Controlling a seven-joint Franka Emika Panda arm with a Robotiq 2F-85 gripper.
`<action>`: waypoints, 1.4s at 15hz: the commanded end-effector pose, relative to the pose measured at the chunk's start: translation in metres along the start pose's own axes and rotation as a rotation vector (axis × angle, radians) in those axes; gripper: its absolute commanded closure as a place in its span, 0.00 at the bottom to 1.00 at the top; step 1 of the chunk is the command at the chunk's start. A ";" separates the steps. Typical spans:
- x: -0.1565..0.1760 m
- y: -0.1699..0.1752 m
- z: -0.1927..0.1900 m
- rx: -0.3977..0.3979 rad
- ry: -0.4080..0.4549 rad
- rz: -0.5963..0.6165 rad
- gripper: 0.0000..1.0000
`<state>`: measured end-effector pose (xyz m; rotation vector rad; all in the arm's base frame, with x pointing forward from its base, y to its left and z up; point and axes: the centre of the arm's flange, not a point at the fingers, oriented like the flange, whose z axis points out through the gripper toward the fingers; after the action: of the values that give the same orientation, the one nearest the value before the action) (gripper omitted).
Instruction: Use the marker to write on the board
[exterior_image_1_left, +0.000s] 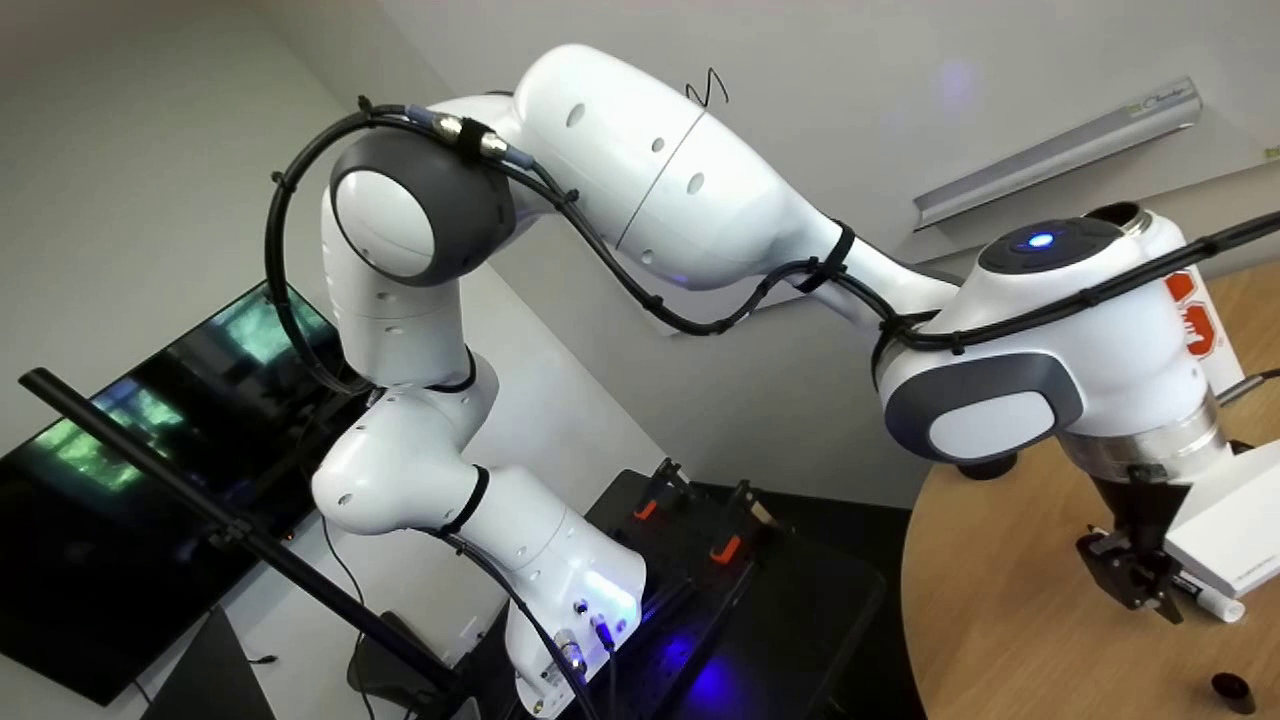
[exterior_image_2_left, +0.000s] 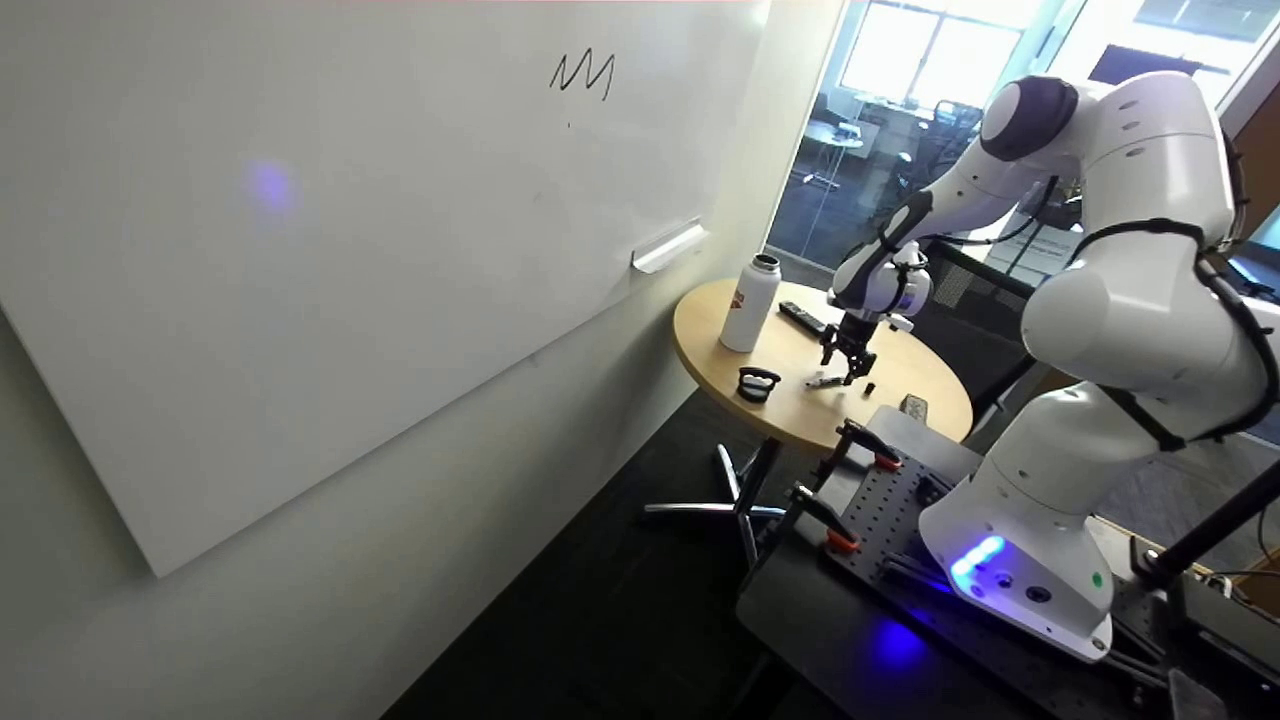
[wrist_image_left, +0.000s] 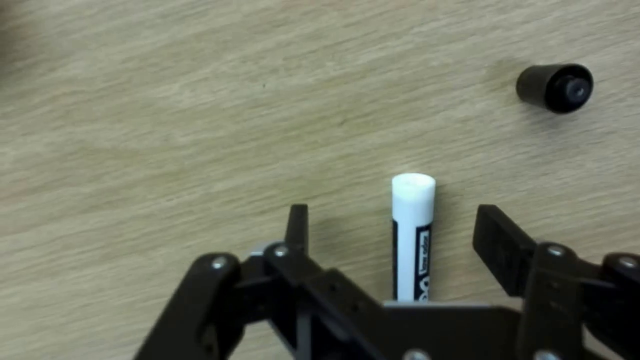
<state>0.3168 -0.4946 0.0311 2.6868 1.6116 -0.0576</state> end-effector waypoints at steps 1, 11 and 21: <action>-0.001 0.010 0.001 0.014 0.001 -0.023 0.44; 0.003 0.010 -0.017 -0.012 -0.044 0.003 0.91; -0.016 -0.018 -0.178 -0.194 -0.023 0.448 0.89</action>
<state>0.3060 -0.5254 0.1564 2.7695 1.0777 0.0118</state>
